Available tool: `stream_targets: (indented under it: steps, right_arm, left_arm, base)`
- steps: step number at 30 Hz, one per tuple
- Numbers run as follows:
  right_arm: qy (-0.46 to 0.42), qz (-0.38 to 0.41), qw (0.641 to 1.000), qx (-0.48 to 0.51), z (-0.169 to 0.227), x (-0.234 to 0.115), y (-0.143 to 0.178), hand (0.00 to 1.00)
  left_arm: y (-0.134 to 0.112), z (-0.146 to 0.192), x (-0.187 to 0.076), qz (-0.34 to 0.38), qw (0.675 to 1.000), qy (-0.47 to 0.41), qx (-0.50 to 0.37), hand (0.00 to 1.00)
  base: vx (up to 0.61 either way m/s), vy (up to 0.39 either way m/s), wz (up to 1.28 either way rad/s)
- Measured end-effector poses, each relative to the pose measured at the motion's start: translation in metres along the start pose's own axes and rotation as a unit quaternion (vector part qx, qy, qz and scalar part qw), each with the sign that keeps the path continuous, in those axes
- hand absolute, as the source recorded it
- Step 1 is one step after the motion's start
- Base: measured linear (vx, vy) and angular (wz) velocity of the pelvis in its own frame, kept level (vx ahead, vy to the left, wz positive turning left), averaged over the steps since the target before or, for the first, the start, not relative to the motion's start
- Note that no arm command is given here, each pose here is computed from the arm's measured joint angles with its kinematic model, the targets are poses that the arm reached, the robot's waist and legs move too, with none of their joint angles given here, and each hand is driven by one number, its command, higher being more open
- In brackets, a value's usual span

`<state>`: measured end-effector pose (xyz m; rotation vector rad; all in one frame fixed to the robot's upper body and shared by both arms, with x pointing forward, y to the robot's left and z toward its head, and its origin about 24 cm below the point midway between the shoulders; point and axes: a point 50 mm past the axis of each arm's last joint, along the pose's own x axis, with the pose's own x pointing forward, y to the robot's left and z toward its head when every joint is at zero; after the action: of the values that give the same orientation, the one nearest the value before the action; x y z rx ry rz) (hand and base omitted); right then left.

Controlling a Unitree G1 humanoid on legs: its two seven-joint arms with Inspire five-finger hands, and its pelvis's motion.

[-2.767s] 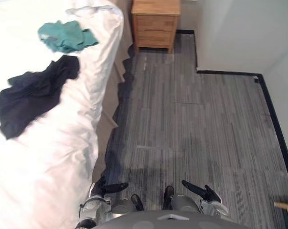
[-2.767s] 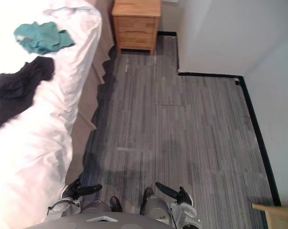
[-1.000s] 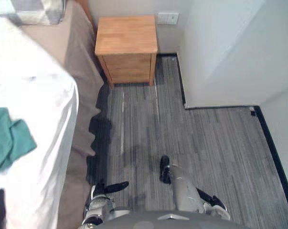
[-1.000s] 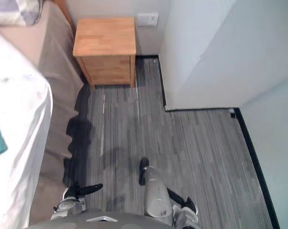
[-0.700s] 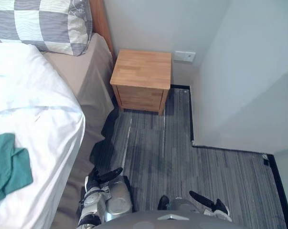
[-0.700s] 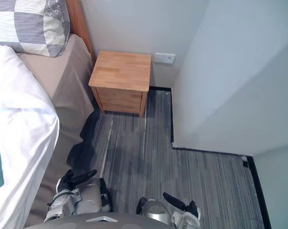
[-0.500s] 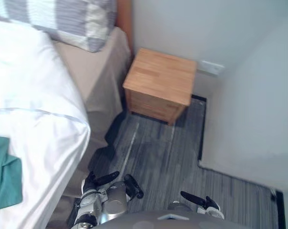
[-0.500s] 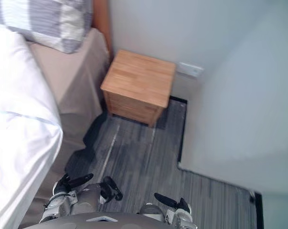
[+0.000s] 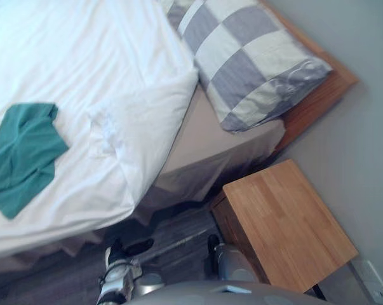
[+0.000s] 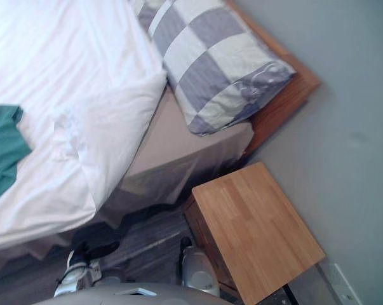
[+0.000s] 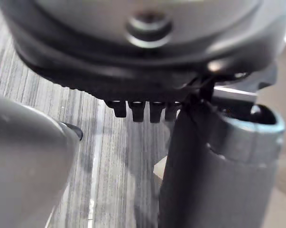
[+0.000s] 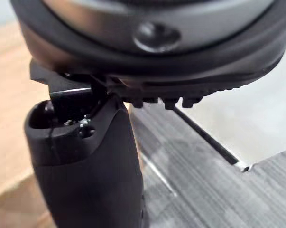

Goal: Tidy up the quilt and then pick up the clothes from the bed and put them into the laundry hamper

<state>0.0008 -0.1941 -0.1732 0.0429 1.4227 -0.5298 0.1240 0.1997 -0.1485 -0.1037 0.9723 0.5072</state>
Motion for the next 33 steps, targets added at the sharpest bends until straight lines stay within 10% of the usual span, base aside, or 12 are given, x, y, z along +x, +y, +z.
stream_targets:
  steps: [33]
  right_arm:
    - [-0.031, -0.02, 0.997, 0.067, 0.007, 0.0, -0.02, 1.0]
  left_arm:
    - [0.016, -0.047, -0.011, 0.021, 0.996, 0.08, -0.032, 1.0]
  base:
    - [0.0, -0.023, 0.27]
